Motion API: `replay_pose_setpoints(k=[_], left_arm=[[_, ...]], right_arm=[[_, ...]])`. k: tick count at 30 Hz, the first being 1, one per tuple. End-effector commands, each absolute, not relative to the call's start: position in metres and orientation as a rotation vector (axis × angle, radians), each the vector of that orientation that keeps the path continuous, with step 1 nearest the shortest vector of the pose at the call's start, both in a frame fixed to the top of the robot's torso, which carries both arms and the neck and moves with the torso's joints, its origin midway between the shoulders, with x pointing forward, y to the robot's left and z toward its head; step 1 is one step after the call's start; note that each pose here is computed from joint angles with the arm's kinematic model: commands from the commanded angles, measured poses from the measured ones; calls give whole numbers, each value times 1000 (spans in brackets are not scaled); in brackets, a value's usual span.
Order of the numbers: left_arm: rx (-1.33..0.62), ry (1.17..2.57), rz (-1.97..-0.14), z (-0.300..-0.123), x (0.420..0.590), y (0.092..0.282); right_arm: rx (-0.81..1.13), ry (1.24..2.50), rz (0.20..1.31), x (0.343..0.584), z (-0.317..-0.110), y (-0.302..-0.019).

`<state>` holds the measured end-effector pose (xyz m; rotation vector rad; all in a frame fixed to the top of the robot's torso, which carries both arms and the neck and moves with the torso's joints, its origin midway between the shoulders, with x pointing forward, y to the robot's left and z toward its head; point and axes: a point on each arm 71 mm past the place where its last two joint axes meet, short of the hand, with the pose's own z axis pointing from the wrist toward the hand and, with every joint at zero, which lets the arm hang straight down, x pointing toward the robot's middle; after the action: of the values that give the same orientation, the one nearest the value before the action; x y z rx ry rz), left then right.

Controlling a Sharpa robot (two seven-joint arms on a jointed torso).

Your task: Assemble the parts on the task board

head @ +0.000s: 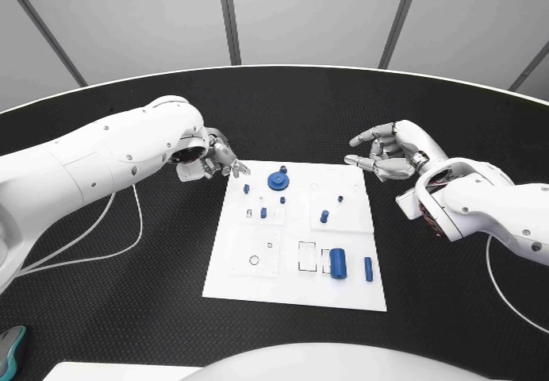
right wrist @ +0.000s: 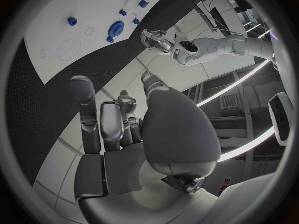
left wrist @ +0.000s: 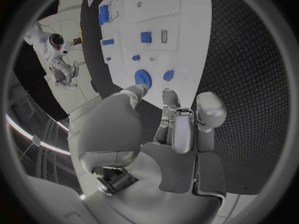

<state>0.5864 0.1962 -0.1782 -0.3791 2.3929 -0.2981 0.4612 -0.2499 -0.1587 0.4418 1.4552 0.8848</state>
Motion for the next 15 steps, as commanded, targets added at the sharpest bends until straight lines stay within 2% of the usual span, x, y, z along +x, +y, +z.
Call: replay_pose_setpoints(k=[1,15], left_arm=[[-367,2389,-297,-178,589,191],[-307,2361,-265,-182,595,177]], right_arm=[[441,1455,886,461,-159,-249],[440,1457,892,461,-159,-247]])
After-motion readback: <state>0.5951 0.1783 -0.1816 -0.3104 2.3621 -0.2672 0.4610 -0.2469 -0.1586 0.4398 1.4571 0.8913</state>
